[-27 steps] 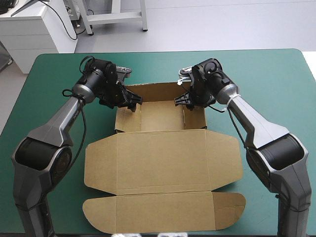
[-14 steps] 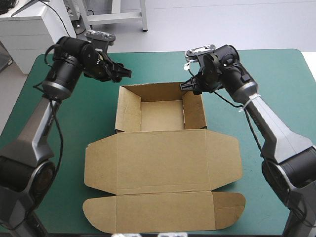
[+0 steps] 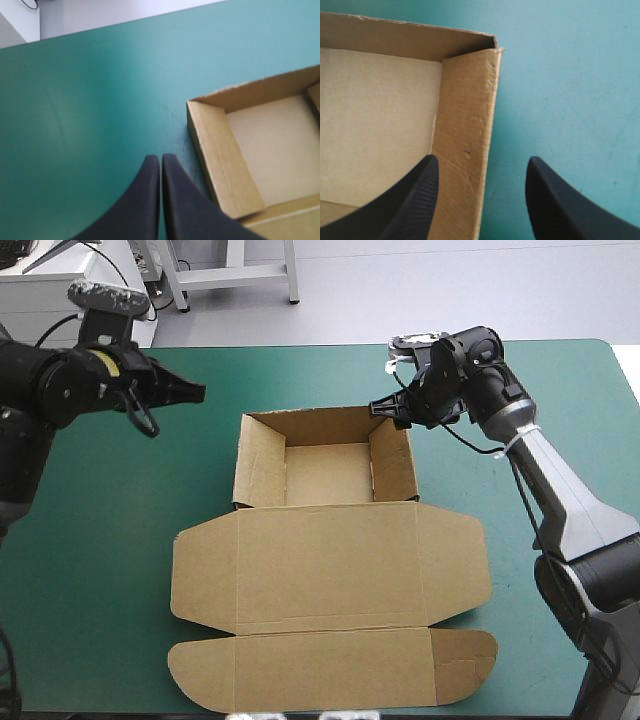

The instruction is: Fold the box

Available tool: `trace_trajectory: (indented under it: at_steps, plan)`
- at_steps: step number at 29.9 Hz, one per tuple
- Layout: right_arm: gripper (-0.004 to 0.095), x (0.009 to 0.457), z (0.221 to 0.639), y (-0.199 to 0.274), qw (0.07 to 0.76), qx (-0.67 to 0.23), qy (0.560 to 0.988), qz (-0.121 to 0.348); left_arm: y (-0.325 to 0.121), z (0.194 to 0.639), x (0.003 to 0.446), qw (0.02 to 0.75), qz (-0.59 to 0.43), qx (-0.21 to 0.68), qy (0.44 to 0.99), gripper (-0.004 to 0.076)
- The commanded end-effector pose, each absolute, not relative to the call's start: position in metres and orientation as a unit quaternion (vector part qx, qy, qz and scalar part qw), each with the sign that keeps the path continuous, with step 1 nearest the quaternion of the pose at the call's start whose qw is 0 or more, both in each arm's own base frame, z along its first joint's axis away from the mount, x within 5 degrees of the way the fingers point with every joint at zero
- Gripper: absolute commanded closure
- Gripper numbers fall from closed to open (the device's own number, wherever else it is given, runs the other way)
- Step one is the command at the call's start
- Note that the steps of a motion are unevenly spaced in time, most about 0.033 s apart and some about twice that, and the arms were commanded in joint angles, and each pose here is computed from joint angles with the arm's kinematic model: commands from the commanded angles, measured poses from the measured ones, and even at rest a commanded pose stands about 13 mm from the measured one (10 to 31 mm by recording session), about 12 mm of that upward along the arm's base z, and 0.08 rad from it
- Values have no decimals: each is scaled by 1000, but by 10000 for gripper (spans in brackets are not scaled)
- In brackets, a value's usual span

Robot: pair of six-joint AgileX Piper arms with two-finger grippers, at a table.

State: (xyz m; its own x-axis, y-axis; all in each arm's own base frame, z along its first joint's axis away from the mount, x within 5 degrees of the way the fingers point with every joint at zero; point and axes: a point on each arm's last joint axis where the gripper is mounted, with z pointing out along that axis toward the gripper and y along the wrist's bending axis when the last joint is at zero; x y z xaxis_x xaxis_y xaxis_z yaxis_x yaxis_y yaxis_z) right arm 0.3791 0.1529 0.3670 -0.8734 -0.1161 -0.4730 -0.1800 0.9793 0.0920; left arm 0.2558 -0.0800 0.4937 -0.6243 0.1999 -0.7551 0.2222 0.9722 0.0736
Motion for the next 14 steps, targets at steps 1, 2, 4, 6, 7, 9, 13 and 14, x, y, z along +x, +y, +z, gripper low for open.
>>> trace_trajectory:
  at_steps: [1,2,4,6,7,9,13,14]
  plan:
    - [415,374,379,147,254,-71,962,74,-65,488,215,403,-10,114,908,731]
    - [415,375,373,148,245,-72,964,71,-62,480,207,399,-9,116,909,731]
    - [415,377,361,149,227,-72,969,66,-58,462,193,399,-10,121,909,731]
    - [415,379,350,149,212,-72,973,61,-55,443,182,400,-17,125,908,731]
    - [415,380,345,151,205,-72,974,64,-53,432,173,401,-26,127,907,731]
    - [415,383,338,154,193,-71,976,70,-50,417,159,403,-36,128,905,731]
    - [415,389,325,159,178,-69,978,81,-39,385,129,392,-35,130,910,731]
    - [415,390,324,159,176,-69,979,80,-37,379,124,389,-34,130,911,731]
